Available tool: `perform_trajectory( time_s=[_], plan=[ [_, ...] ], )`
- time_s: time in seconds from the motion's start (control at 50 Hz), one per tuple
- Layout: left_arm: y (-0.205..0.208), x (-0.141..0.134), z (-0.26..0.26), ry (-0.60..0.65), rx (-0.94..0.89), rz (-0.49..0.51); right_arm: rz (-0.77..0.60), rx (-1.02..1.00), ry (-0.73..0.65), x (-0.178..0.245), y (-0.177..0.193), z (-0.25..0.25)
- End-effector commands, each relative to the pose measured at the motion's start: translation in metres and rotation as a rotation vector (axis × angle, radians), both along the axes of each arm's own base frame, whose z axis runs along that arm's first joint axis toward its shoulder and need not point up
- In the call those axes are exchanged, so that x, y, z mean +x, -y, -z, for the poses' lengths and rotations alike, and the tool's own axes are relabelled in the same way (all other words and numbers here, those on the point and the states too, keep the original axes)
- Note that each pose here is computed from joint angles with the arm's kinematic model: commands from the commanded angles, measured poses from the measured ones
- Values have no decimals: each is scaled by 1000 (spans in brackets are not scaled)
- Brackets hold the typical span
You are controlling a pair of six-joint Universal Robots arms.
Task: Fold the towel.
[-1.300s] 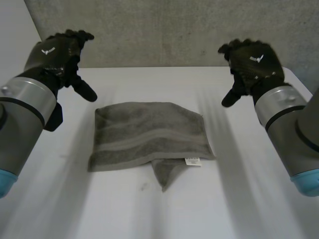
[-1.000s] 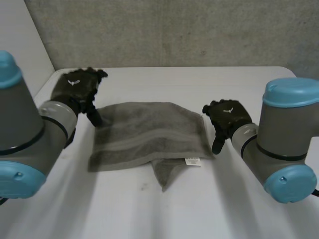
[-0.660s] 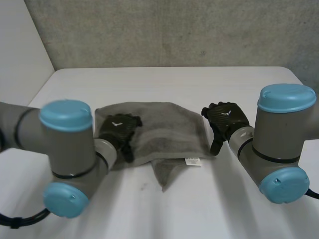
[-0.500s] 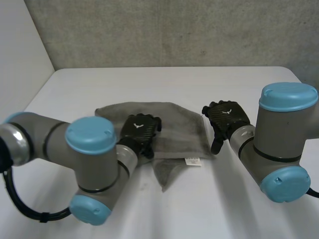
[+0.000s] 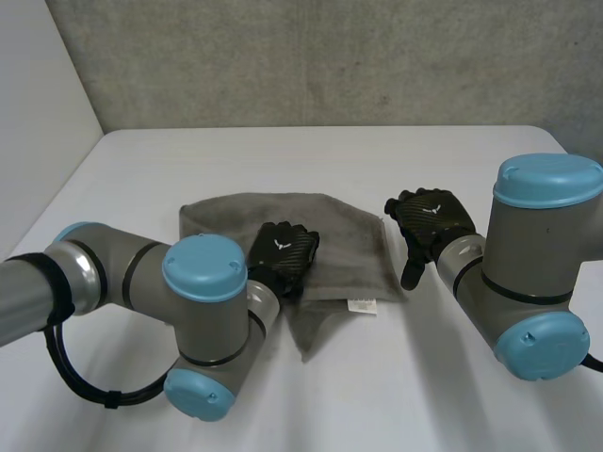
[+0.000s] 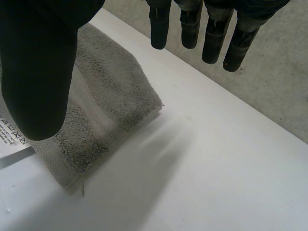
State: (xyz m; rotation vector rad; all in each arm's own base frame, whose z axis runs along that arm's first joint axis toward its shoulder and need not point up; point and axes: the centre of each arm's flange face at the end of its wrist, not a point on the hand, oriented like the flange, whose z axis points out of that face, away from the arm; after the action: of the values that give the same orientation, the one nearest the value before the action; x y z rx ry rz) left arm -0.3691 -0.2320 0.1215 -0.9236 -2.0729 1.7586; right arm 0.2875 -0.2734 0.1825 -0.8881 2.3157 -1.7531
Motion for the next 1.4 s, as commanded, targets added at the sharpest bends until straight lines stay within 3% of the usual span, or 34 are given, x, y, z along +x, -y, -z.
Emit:
perform_trajectory(
  time_s=[0.02,0.28,0.34,0.38,0.5,0.6,0.68,0.72,0.92,1.0,1.1,1.2,1.4],
  plan=[
    [-1,2,1,27,-8,-1,1,1,-1,0,0,0],
    [5,-2,5,40,-39,0,2,1,-1,0,1,1],
    [7,-1,-12,27,-76,-7,7,-6,2,0,3,-1],
    [5,2,-55,-40,-144,-22,23,-15,24,0,8,-5],
    [-7,12,-117,-137,-243,-29,102,-31,67,-18,34,-13],
    [-23,29,-190,-254,-378,-40,189,51,261,-36,64,-9],
    [-30,35,-219,-306,-438,-41,150,153,388,-35,66,-2],
    [-40,44,-251,-364,-506,-44,94,278,494,-26,58,9],
    [-61,61,-292,-439,-588,-43,34,538,666,16,24,42],
    [-65,63,-291,-434,-582,-39,40,511,662,26,19,42],
    [-60,59,-251,-349,-488,-32,100,360,575,14,21,19],
    [-45,40,-161,-171,-292,-10,132,211,466,-4,23,-5],
    [-19,7,-71,-47,-163,18,253,168,351,-57,34,-3]
  ],
)
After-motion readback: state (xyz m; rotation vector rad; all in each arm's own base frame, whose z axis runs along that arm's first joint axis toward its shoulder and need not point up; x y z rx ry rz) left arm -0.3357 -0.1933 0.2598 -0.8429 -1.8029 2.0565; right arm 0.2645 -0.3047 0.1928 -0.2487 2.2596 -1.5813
